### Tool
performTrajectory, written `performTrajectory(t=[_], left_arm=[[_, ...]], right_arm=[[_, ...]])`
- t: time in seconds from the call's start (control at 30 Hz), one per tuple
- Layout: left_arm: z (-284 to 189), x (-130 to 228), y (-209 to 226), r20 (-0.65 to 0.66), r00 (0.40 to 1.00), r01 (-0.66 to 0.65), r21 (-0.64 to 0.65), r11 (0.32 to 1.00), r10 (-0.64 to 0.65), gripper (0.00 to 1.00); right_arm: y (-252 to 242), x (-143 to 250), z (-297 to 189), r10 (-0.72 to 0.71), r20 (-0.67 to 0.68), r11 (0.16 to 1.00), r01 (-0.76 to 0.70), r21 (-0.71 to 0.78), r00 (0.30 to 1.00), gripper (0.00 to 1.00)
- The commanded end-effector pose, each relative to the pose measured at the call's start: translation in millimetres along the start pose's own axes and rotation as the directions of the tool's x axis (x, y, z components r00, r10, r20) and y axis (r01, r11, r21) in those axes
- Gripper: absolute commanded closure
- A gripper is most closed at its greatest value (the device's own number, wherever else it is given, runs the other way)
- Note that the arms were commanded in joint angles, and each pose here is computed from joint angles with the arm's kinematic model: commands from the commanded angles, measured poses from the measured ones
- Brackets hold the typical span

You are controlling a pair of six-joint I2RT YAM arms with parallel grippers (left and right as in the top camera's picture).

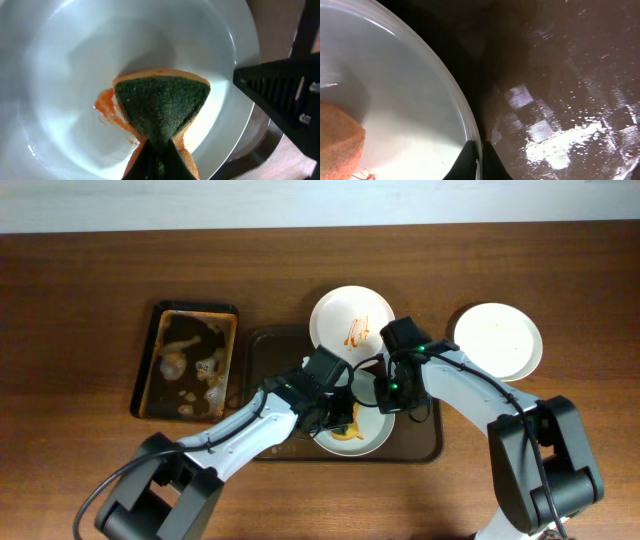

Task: Clean dirty plates on tray and stack at the side
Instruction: 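Scrub the light-blue plate with the sponge in the left gripper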

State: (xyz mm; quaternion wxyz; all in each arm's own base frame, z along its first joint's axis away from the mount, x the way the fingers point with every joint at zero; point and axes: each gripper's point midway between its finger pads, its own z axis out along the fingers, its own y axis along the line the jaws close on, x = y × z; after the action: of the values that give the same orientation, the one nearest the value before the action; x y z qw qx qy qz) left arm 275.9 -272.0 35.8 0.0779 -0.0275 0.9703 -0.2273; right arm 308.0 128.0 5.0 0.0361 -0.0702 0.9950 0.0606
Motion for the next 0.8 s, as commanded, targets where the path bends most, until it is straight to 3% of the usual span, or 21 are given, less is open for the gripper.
performTrajectory(t=[0.0,0.13,0.4,0.77], left_arm=[[10.2,2.1,-8.1,0.009,1.0,0.009,0.007,1.0,-0.01,1.0],[17.4,4.2,-13.8,0.048,0.998,-0.046,-0.019,0.999,0.047,1.0],[41.0,20.2,-7.7,0.037,0.999,0.014,-0.083,0.996,-0.011,1.0],[32.2,-13.0,27.7,0.18,0.983,0.075,-0.216,0.974,-0.036,1.0]], right_arm=[[-19.3,1.1,4.4,-0.003,0.001,0.994,0.003,0.111,1.0,0.96],[-19.2,0.4,4.4,-0.004,0.004,0.994,0.003,0.111,1.0,0.96],[-19.1,0.5,4.4,-0.004,0.004,0.994,0.003,0.11,1.0,0.96],[-19.9,4.0,4.3,-0.003,-0.01,0.994,0.004,0.114,1.0,0.96]])
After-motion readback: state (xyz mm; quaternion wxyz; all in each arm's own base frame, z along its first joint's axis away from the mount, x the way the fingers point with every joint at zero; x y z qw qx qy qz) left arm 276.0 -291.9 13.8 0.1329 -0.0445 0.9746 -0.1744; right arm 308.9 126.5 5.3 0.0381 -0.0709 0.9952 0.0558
